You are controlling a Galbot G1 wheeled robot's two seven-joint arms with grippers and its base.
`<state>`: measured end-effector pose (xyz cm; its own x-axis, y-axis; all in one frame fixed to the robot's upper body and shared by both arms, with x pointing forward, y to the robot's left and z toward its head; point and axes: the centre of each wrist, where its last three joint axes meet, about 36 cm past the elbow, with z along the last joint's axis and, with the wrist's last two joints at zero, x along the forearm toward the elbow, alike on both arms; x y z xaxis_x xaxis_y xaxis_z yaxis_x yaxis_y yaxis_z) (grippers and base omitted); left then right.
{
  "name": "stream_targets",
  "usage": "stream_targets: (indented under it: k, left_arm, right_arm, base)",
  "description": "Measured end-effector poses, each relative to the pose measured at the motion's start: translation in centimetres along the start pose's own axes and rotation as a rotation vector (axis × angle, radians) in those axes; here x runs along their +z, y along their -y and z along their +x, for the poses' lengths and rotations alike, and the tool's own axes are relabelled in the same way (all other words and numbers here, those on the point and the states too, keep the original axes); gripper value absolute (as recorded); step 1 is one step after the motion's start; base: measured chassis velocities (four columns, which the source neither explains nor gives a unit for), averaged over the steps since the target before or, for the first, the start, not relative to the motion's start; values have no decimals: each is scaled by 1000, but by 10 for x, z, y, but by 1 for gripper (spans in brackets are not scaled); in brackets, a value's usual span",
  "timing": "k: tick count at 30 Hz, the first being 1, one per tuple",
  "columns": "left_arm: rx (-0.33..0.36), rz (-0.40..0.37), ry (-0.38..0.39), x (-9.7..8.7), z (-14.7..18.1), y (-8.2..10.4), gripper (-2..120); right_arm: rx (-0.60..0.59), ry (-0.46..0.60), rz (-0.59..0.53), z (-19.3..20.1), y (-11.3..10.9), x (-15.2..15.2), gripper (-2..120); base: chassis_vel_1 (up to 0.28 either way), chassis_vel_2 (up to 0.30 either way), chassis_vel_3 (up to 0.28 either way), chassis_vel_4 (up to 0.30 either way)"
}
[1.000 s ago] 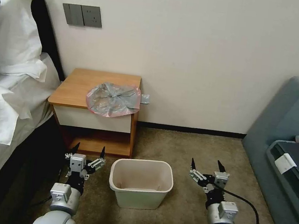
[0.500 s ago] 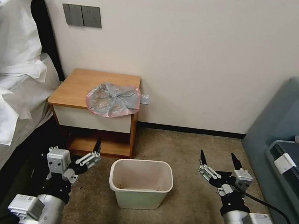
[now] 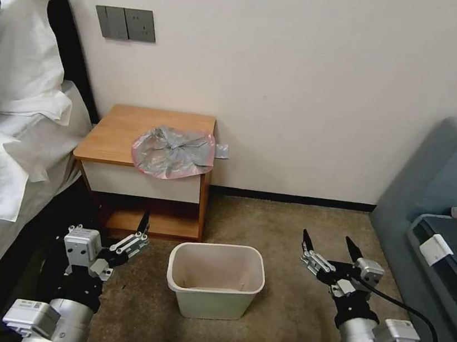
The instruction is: Pick up the garbage bag from the table and place it over the trash can.
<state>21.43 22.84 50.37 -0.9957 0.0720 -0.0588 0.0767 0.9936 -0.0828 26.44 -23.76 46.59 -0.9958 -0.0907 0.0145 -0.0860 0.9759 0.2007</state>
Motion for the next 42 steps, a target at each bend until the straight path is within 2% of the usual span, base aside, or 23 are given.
stream_targets:
  k: [4,12,21,26,27,29,30,33,37,41,42]
  left_arm:
    - [21,9,-17,0,-2,-1,100]
    - [15,10,-24,1,-3,-2,100]
    - [-11,12,-39,2,1,-2,100]
    - [-28,15,-50,3,4,-2,100]
    - [-28,15,-50,3,4,-2,100]
    - [-33,13,-51,4,4,-2,100]
    - [-33,13,-51,4,4,-2,100]
    - [-37,8,-48,3,4,-3,100]
    - [-46,-3,-42,2,4,-6,100]
    - [-56,-13,-45,2,5,-9,100]
    - [-56,-13,-45,2,5,-9,100]
  right_arm:
    - [-11,11,-50,-25,8,9,100]
    - [-53,-10,-80,-67,17,22,100]
    - [-135,-40,-223,-115,16,24,100]
    - [-232,-65,-373,-158,9,17,100]
    - [-232,-65,-373,-158,9,17,100]
    - [-287,-101,-473,-177,0,14,100]
    - [-287,-101,-473,-177,0,14,100]
    - [-341,-165,-584,-202,-13,17,100]
    - [-367,-194,-644,-218,-22,21,100]
    - [-444,-238,-812,-249,-38,19,100]
    - [-444,-238,-812,-249,-38,19,100]
  base:
    - [0,0,0,0]
    - [0,0,0,0]
    - [0,0,0,0]
    - [0,0,0,0]
    - [0,0,0,0]
    - [0,0,0,0]
    - [0,0,0,0]
    - [0,0,0,0]
    - [0,0,0,0]
    - [0,0,0,0]
    - [0,0,0,0]
